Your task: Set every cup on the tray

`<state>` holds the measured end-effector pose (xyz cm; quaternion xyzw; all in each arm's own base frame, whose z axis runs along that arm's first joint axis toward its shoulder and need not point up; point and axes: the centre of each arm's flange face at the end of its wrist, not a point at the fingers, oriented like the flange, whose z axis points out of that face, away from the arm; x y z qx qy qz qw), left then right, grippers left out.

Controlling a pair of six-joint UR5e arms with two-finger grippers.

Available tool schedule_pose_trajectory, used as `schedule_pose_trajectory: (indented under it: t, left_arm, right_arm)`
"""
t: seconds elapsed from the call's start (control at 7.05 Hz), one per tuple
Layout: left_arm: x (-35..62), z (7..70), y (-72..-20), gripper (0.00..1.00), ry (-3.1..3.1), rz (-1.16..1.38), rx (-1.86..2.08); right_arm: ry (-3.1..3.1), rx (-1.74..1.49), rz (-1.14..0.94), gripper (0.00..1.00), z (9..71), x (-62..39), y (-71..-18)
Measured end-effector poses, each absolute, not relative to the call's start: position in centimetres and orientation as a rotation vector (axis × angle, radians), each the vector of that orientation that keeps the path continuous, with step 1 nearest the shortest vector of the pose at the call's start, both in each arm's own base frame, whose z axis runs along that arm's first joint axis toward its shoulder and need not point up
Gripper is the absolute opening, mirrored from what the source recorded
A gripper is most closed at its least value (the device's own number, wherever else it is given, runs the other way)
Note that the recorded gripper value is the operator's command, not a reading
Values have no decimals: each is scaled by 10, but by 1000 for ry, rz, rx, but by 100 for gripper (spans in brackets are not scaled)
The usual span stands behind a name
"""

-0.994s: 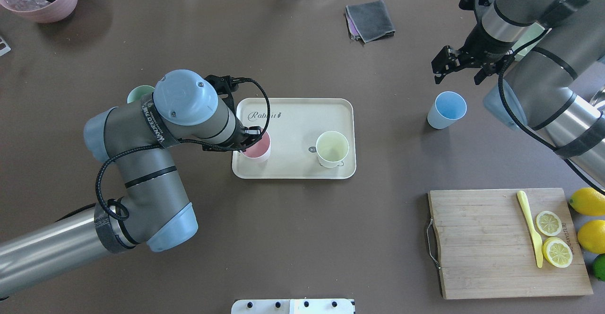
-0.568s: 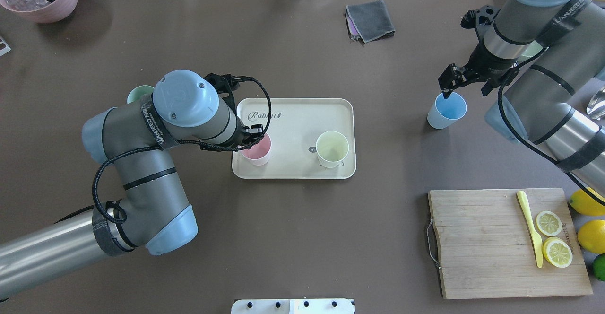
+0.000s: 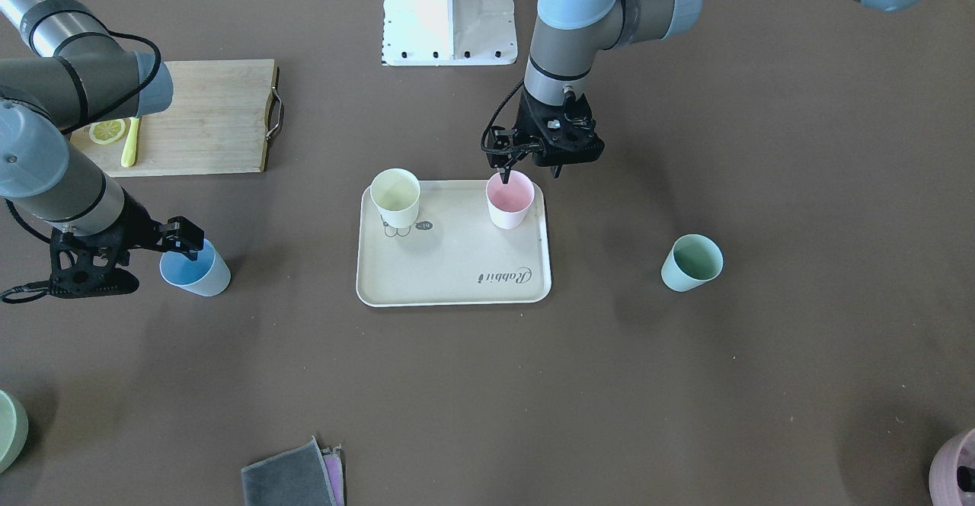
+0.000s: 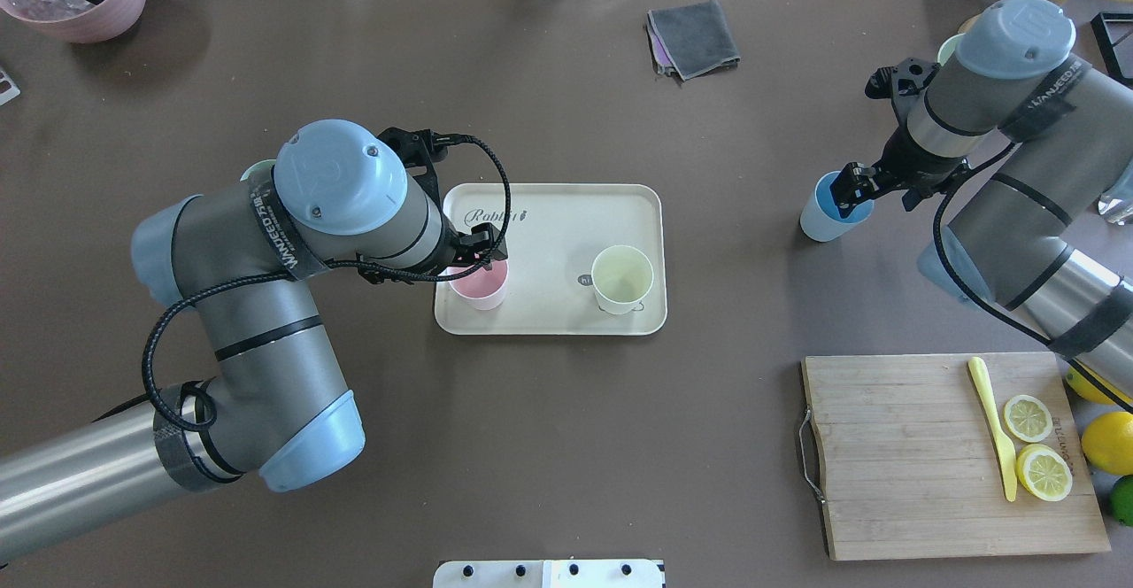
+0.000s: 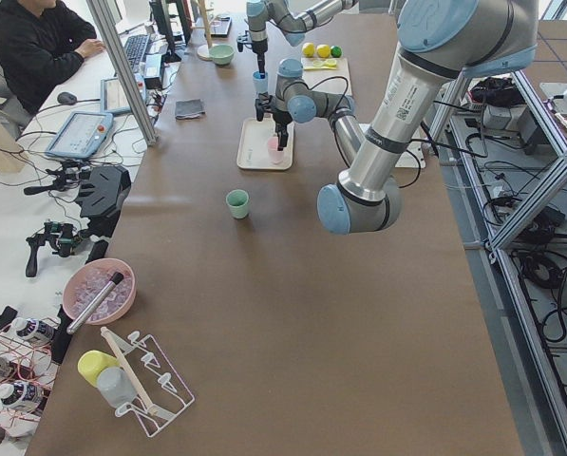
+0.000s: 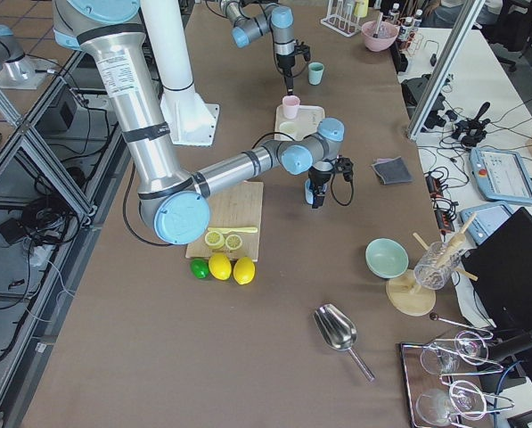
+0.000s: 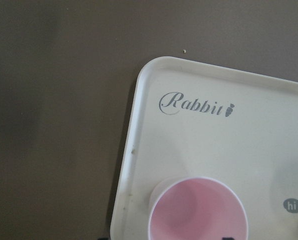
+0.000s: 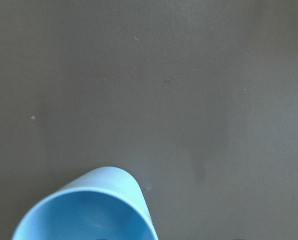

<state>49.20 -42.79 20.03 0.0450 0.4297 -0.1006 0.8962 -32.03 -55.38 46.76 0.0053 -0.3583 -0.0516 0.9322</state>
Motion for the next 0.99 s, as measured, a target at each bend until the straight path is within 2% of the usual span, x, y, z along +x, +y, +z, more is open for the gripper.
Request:
schedule_pose_trajectory:
  t: [0.28, 0.71, 0.99]
  left_arm:
    - [465, 196, -443, 97, 877, -163, 146]
    - [404, 203, -483, 97, 886, -132, 162]
    - [358, 241, -510, 97, 840, -66, 197]
  right_arm:
    - [-760, 38, -130, 0, 466, -332, -553]
    - [-820, 67, -154, 0, 431, -335, -553]
    - [-891, 64, -128, 0, 390, -331, -560]
